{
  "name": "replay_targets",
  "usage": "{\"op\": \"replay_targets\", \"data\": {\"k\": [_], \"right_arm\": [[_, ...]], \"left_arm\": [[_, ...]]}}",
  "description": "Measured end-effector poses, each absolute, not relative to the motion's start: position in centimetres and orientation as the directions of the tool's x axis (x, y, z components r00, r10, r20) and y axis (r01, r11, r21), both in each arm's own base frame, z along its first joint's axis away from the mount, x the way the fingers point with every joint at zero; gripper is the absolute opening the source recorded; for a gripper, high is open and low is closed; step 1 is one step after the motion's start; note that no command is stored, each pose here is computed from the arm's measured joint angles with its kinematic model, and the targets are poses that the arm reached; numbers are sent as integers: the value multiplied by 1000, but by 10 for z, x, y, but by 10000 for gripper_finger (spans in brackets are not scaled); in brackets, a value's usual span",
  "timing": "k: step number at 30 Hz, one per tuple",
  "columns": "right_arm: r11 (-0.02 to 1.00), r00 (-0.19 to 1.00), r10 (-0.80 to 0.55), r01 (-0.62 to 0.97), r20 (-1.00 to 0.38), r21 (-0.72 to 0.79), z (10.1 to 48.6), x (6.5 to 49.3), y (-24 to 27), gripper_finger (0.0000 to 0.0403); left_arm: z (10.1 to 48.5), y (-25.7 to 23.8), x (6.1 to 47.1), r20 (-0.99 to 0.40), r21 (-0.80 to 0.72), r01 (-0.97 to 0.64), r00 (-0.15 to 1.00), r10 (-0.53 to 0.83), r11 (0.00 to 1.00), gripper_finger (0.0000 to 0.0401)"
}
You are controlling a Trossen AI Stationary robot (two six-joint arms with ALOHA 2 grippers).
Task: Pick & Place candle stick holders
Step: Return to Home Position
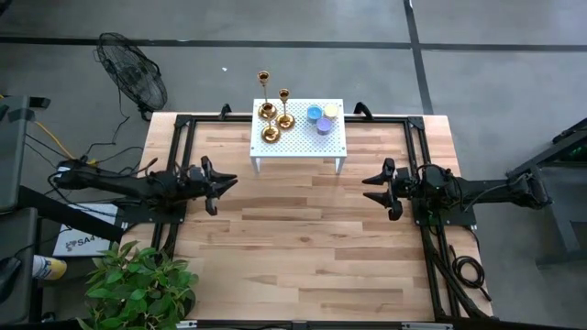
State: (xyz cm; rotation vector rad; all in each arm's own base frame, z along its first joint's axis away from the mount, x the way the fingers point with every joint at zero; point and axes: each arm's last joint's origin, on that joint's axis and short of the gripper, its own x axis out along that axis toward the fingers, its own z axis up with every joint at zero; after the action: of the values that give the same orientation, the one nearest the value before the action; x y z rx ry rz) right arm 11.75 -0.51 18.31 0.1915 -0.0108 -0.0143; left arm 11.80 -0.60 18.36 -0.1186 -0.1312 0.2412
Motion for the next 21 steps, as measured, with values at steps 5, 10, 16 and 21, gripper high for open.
{"op": "replay_targets", "data": {"k": [5, 10, 16, 21], "right_arm": [[982, 1000, -15, 13, 9, 190, 183, 118, -5, 197], [980, 1000, -16, 13, 15, 197, 184, 117, -5, 197], [979, 998, -50, 43, 30, 199, 185, 116, -6, 197], [976, 995, -94, 89, 19, 198, 184, 116, -7, 197]], "left_arm": [[182, -5, 113, 98, -126, -236, 964, 248, 964, 65], [181, -4, 108, 95, -126, -244, 962, 256, 962, 65], [180, -4, 105, 83, -134, -244, 963, 256, 960, 65], [179, -4, 104, 76, -141, -244, 964, 257, 959, 65]]}}
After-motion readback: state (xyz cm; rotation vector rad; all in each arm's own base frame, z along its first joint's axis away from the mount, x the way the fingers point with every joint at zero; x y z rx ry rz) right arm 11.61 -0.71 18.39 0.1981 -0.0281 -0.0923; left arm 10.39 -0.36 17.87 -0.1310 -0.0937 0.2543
